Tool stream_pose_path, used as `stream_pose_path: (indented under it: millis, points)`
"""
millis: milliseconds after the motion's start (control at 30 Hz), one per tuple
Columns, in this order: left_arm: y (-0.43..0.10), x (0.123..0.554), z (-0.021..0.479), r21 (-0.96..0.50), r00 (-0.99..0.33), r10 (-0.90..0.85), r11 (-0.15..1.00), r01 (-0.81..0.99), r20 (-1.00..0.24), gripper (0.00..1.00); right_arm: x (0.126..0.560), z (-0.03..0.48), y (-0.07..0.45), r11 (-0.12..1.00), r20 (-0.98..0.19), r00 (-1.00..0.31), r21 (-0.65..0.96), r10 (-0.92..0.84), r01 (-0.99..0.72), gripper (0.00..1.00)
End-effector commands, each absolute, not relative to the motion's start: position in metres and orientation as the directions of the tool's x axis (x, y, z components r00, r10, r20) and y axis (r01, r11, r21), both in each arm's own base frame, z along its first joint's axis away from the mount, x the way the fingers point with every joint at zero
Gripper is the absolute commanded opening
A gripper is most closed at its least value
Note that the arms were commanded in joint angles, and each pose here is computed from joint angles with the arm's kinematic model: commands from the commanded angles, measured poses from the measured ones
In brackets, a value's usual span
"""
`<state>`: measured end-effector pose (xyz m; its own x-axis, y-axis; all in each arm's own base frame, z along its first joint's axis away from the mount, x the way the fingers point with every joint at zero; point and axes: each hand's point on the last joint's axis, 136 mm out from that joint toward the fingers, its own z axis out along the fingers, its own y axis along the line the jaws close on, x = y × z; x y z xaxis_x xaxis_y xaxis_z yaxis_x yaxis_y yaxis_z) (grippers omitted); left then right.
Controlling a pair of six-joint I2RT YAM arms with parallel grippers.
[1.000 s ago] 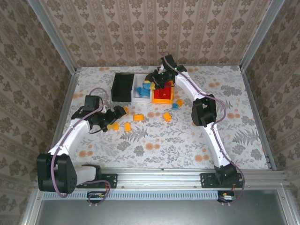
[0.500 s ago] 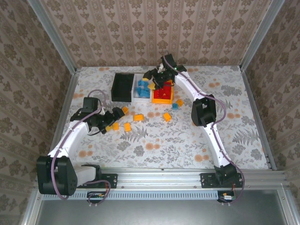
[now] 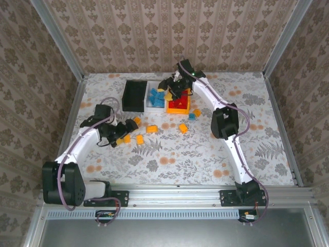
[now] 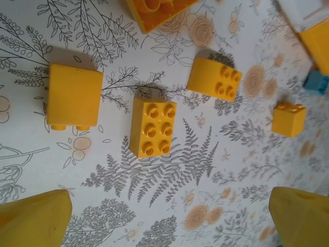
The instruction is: Sort the legos into containers by color
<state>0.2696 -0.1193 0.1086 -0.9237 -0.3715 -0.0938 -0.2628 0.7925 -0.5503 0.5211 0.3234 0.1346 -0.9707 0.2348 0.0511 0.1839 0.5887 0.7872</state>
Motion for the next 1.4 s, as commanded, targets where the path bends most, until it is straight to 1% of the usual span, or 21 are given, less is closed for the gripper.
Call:
stream_pose_path:
  millis: [0, 67, 167, 233, 333, 567, 700, 1133, 1267, 1367]
  points:
    - [-0.106, 0.265, 0.108, -0.399, -0.954, -0.276, 0.893, -0.209, -0.117, 1.0, 0.483, 0.177, 0.303, 0.671, -0.046, -0.987, 0.738, 0.153, 0.07, 0.59]
    - [-0.098, 0.262, 0.099, -0.325, -0.966, -0.247, 0.922, -0.21, -0.077, 1.0, 0.47, 0.176, 0.292, 0.705, -0.06, -0.988, 0.707, 0.139, 0.057, 0.59]
    - [-0.089, 0.258, 0.087, -0.238, -0.977, -0.209, 0.952, -0.194, -0.039, 0.97, 0.451, 0.173, 0.277, 0.718, -0.055, -0.988, 0.692, 0.145, 0.067, 0.59]
    - [-0.083, 0.257, 0.08, -0.197, -0.981, -0.191, 0.963, -0.182, -0.027, 0.93, 0.439, 0.171, 0.268, 0.727, -0.051, -0.988, 0.683, 0.144, 0.071, 0.59]
    - [-0.08, 0.258, 0.071, -0.165, -0.985, -0.175, 0.971, -0.171, -0.012, 0.92, 0.424, 0.167, 0.258, 0.743, -0.042, -0.989, 0.664, 0.144, 0.08, 0.6]
    - [-0.084, 0.268, 0.059, -0.156, -0.989, -0.15, 0.977, -0.148, 0.0, 0.89, 0.404, 0.159, 0.245, 0.752, -0.019, -0.988, 0.651, 0.156, 0.107, 0.6]
    - [-0.085, 0.274, 0.051, -0.144, -0.991, -0.134, 0.98, -0.134, 0.011, 0.87, 0.401, 0.157, 0.245, 0.745, -0.006, -0.985, 0.656, 0.171, 0.125, 0.6]
    - [-0.085, 0.281, 0.033, -0.104, -0.995, -0.084, 0.991, -0.088, 0.046, 0.71, 0.385, 0.156, 0.236, 0.748, 0.002, -0.98, 0.646, 0.197, 0.151, 0.6]
    - [-0.086, 0.283, 0.027, -0.072, -0.997, -0.05, 0.996, -0.054, 0.057, 0.68, 0.379, 0.157, 0.233, 0.753, -0.003, -0.98, 0.64, 0.2, 0.152, 0.6]
    - [-0.088, 0.284, 0.022, -0.063, -0.997, -0.039, 0.997, -0.044, 0.071, 0.62, 0.376, 0.158, 0.232, 0.753, -0.002, -0.979, 0.64, 0.204, 0.155, 0.6]
